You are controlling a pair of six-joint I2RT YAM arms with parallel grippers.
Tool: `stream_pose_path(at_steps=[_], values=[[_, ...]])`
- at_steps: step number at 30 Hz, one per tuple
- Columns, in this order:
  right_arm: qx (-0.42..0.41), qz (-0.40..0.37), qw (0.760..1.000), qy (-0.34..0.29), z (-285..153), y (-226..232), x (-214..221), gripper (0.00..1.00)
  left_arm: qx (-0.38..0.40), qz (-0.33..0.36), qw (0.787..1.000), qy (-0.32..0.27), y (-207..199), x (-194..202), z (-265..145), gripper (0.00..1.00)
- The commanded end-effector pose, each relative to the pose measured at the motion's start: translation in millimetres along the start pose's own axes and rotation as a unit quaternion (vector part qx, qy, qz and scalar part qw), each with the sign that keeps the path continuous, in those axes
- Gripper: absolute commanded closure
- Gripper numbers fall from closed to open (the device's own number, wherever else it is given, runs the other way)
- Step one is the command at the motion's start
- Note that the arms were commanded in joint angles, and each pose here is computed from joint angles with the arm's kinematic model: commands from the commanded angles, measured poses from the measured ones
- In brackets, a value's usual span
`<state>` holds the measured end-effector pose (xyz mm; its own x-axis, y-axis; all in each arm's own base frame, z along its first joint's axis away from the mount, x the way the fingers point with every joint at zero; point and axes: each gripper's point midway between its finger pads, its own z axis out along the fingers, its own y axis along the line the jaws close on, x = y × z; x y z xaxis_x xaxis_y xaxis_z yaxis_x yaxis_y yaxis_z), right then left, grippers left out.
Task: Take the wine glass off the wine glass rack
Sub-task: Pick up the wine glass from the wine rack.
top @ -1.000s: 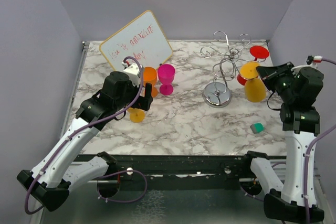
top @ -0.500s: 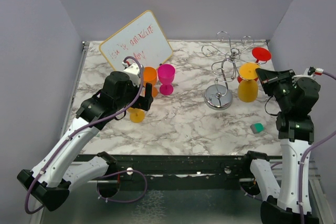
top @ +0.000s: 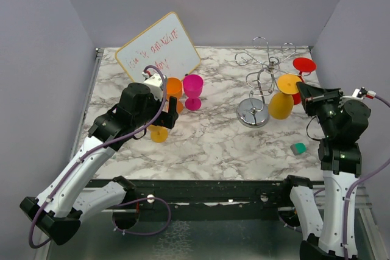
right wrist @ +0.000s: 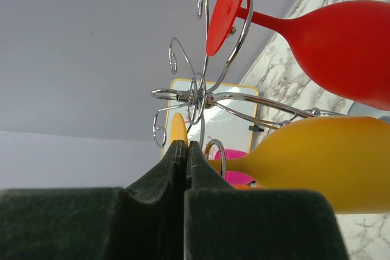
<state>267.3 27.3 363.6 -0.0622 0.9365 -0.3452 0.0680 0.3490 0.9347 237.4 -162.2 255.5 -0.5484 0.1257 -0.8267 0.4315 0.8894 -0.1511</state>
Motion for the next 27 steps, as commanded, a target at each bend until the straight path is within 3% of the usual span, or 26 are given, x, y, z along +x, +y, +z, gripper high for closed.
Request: stream_pose_path(at_steps=[1,10,27], values=[[-0.017,0.021,1.0,0.013,0.2,6.6,4.6,0.99,0.012,-0.007,1.0,-0.005,-4.5,-2.5,0.5,0.01],[-0.02,-0.029,0.999,0.027,-7.6,11.5,8.2,0.99,0.011,-0.006,1.0,-0.007,-3.7,-1.4,-1.7,0.01],[-0.023,-0.043,0.997,0.056,-20.3,12.7,21.6,0.99,0.015,-0.007,1.0,-0.009,-5.5,-4.0,-1.0,0.01]])
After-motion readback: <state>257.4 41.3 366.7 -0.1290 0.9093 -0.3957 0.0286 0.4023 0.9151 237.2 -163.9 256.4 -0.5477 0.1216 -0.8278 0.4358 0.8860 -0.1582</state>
